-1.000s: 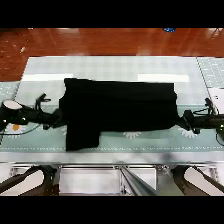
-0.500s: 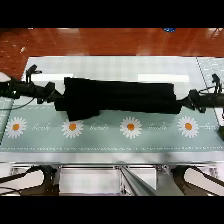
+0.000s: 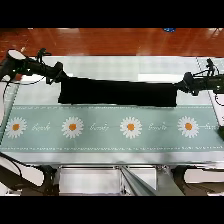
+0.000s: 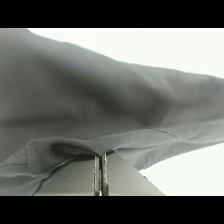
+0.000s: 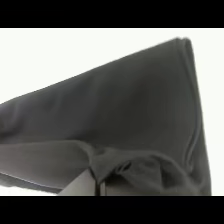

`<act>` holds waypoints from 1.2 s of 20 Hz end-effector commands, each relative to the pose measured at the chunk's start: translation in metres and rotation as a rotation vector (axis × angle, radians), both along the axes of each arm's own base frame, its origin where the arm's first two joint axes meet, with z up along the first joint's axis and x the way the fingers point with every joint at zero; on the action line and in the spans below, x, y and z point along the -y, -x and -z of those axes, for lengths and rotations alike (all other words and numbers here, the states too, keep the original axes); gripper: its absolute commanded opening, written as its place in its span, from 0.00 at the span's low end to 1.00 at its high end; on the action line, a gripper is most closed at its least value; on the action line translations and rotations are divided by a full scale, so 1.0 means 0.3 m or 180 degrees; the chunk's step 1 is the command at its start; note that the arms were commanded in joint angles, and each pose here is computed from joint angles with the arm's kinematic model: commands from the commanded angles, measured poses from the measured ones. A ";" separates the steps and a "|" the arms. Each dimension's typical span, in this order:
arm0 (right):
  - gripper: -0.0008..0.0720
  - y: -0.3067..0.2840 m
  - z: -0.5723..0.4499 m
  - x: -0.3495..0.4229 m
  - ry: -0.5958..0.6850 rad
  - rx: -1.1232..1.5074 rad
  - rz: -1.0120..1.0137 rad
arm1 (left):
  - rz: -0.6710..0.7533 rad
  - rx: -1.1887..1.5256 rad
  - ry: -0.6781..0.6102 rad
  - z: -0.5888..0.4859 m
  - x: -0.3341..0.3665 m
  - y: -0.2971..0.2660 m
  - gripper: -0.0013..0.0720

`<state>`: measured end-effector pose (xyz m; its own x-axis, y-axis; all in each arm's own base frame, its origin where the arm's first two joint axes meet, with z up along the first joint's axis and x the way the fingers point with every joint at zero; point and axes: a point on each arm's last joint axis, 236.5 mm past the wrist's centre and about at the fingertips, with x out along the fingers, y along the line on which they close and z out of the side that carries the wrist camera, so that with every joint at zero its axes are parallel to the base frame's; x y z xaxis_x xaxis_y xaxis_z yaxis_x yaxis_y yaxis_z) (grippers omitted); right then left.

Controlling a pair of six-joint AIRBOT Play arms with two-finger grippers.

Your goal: Fold the shirts.

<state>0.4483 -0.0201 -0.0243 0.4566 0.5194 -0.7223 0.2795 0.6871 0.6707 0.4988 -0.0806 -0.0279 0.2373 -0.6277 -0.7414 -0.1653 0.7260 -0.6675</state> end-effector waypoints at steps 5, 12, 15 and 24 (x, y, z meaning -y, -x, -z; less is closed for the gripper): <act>0.05 -0.078 0.130 0.025 -0.0079 -0.0074 0.0220 | 0.0118 -0.0239 0.0045 0.162 0.055 -0.044 0.04; 0.57 -0.096 -0.046 0.116 -0.0275 0.0072 0.0121 | 0.0057 -0.0307 -0.0018 0.008 -0.138 -0.031 0.71; 0.57 -0.039 -0.229 0.278 -0.0103 0.0294 0.0251 | -0.0219 0.0032 -0.0621 -0.191 -0.395 -0.008 0.71; 0.57 0.131 0.121 0.263 0.0271 -0.0312 0.0877 | 0.0134 0.1041 -0.1285 -0.251 -0.057 0.310 0.71</act>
<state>0.4133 -0.1142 -0.0260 0.5129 0.3301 -0.7924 0.4757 0.6592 0.5824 0.4348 -0.0287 0.0661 0.4119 -0.3482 -0.8421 -0.0393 0.9165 -0.3982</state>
